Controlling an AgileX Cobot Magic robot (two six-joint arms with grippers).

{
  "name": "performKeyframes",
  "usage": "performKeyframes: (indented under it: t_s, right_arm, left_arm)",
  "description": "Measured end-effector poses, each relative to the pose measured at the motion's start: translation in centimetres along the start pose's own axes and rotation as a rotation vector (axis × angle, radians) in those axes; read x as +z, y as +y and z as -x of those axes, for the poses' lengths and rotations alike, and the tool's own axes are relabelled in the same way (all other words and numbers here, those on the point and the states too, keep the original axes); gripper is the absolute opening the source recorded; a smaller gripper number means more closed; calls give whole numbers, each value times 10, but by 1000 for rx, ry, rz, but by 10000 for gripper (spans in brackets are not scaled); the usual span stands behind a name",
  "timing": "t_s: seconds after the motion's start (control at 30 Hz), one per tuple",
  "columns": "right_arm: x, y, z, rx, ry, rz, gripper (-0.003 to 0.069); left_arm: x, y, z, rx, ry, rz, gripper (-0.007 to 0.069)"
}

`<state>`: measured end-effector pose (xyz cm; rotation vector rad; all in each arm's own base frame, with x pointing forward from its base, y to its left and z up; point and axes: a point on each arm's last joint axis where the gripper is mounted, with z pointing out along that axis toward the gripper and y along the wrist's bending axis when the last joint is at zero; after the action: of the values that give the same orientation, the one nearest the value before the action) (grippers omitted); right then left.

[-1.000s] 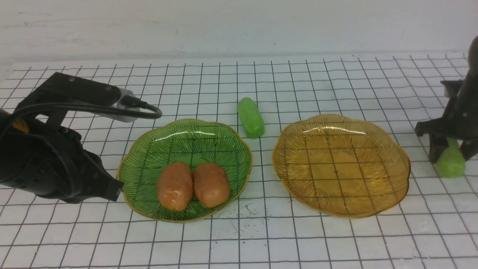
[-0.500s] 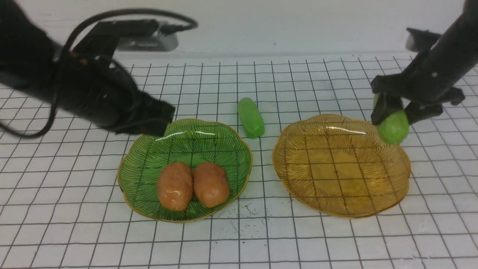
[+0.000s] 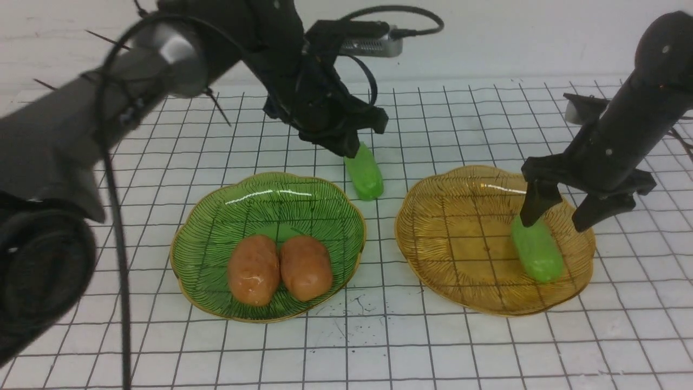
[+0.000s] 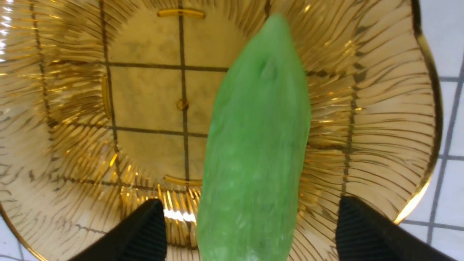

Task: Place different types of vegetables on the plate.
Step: 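Move the green vegetable from the table onto the right plate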

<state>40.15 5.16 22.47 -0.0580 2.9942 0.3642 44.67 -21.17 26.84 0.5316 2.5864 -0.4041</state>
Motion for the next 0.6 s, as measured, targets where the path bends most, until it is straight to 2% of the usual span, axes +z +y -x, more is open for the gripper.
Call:
performKeyframes:
  t_s: [0.07, 0.1, 0.13, 0.17, 0.33, 0.5, 0.6]
  right_arm:
    - [-1, 1, 0, 5, -3, 12, 574]
    - [-4, 3, 0, 9, -11, 27, 574]
    - [-5, 4, -1, 10, -12, 28, 574]
    - [-10, 6, -1, 10, -26, 37, 574]
    - [-31, 10, -5, -14, -76, 35, 574]
    - [-39, 11, -7, -35, -95, 27, 574]
    - [-43, 12, -8, -42, -105, 21, 575]
  left_arm:
    - [11, 2, 4, -17, -14, 1, 190]
    - [22, 4, 9, -46, -49, 6, 268]
    - [26, 6, 10, -57, -53, 9, 279]
    - [39, 10, 12, -74, -79, 24, 370]
    - [81, 20, 11, -120, -129, 45, 570]
    - [103, 21, 4, -132, -111, 25, 619]
    - [111, 21, 0, -150, -97, 9, 608]
